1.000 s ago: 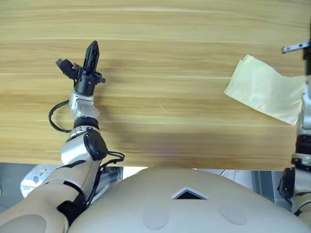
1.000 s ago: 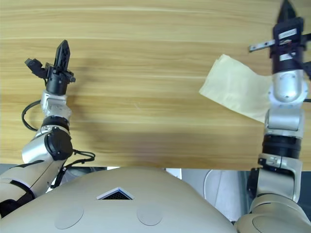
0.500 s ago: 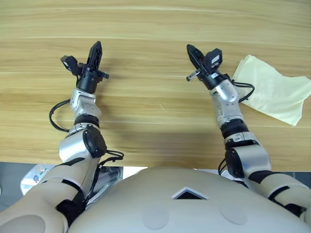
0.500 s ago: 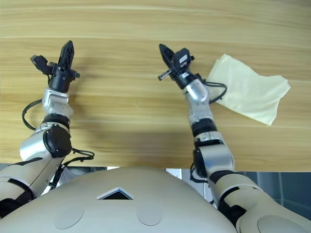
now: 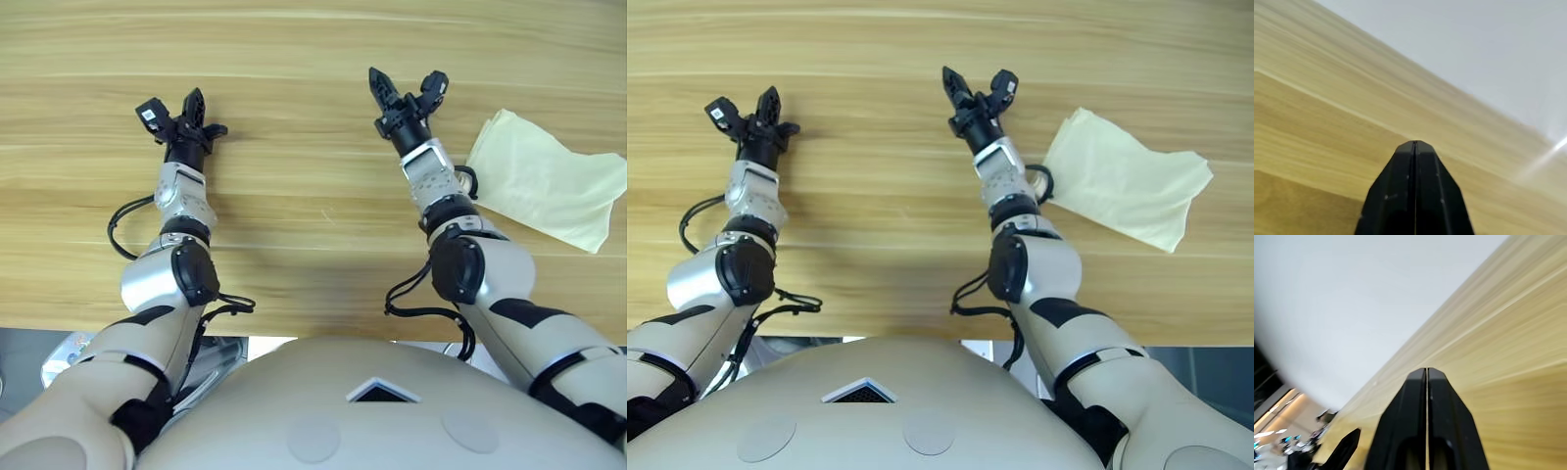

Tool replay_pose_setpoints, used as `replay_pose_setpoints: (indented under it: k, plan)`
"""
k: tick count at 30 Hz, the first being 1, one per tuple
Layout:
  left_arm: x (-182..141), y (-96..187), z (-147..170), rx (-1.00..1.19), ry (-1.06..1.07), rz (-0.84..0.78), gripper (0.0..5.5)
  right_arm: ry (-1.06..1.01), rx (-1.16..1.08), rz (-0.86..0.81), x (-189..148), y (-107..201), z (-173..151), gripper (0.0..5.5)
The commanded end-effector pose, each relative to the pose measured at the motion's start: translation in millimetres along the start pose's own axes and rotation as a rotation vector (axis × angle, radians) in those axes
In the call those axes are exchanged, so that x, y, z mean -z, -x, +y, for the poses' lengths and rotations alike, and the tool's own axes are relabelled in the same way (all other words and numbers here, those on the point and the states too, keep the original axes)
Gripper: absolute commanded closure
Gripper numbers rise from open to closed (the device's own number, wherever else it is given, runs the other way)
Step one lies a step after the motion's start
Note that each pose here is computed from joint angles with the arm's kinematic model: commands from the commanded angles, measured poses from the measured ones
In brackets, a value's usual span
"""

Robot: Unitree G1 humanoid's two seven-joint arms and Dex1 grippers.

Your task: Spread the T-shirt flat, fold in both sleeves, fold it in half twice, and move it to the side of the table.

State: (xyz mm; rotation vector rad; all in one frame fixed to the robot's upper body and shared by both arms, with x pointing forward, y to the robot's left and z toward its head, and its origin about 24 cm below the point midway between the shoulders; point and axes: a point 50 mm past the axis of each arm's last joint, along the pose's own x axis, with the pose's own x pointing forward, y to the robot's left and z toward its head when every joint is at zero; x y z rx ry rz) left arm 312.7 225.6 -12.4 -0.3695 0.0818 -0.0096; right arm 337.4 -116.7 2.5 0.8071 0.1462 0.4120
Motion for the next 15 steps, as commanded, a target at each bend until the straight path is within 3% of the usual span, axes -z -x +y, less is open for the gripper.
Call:
replay_pose_setpoints:
  k: [1, 6, 15]
  plan:
    - [10.2, 1.9, 2.5, -0.088, -0.173, 0.111, 5.49, 0.134, 0.174, 0.044, 10.6, 14.7, -17.7, 5.48]
    - [10.9, 0.3, 2.2, -0.137, -0.290, 0.142, 5.49, 0.331, 0.247, 0.065, 11.7, 15.4, -18.4, 5.48]
    - [10.4, -1.2, 2.9, -0.171, -0.371, 0.165, 5.49, 0.389, 0.279, 0.063, 8.9, 16.9, -21.0, 5.48]
